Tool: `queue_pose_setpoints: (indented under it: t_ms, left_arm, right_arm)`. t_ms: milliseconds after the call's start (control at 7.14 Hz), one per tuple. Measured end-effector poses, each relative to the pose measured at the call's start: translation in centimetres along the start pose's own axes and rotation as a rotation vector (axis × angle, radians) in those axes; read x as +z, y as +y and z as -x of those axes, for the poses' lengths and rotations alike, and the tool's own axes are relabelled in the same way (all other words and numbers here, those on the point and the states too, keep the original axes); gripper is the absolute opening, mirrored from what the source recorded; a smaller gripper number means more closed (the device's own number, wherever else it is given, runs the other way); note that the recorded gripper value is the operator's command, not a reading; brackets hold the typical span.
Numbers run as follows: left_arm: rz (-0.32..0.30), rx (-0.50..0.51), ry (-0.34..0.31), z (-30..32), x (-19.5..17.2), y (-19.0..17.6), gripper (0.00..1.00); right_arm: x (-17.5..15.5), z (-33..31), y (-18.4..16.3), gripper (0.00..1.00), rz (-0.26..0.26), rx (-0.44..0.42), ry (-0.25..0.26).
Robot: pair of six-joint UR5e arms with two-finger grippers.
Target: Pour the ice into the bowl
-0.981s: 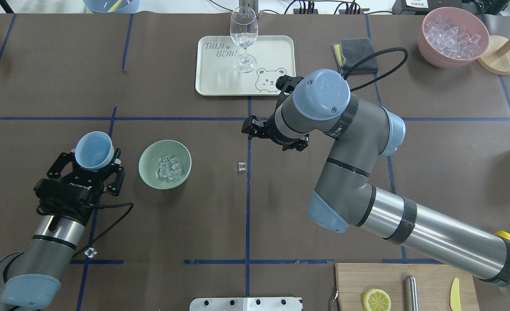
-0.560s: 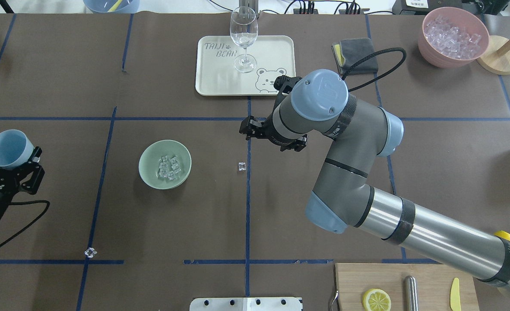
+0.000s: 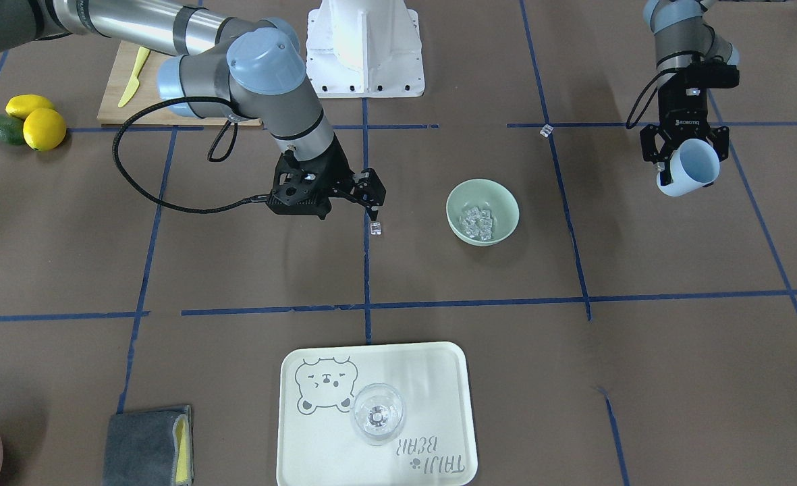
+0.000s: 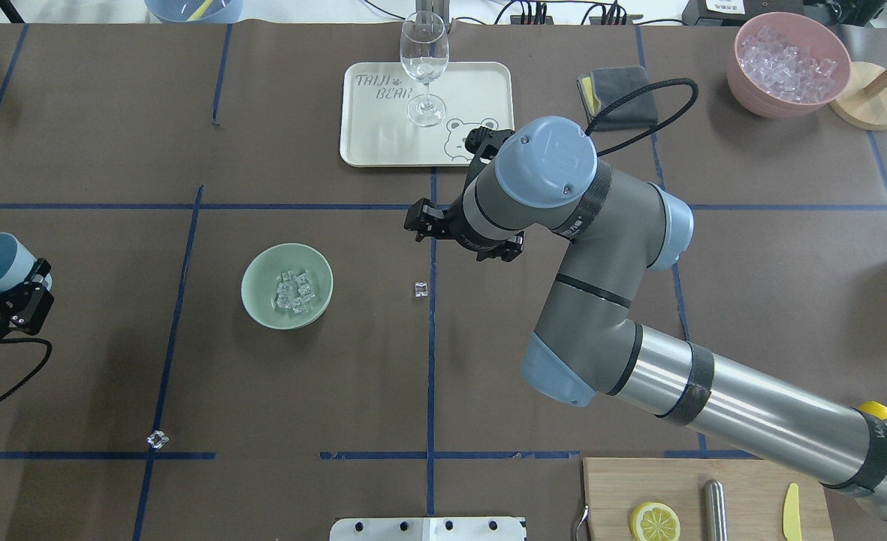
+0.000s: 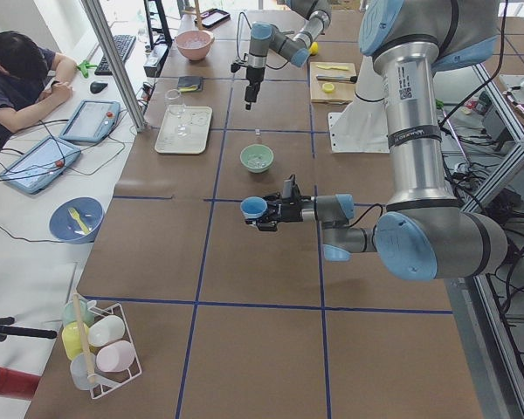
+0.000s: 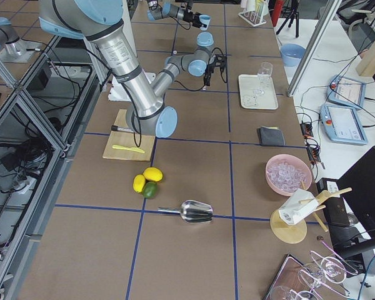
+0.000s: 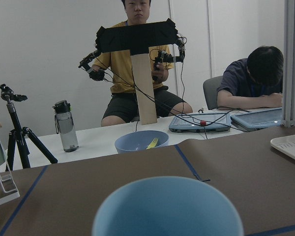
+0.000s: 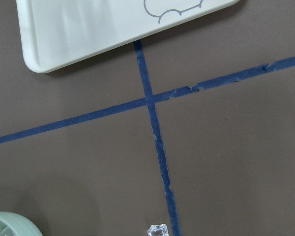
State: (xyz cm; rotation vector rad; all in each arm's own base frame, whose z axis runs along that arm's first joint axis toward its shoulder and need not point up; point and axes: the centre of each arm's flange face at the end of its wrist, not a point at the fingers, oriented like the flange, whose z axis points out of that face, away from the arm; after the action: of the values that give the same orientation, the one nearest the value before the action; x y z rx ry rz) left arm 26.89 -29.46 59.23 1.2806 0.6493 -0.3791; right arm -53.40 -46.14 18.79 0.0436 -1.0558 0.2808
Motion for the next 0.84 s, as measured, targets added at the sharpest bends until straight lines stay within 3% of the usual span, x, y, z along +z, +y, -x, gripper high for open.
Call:
queue_pose_setpoints:
  t_ms: [840]
  left_arm:
    - [0.020,-0.009,-0.039,0.0,2.8,5.4,0.00]
  right_arm:
    - [-0.4,1.0,0.1,1.00,-0.002,-0.004,-0.013]
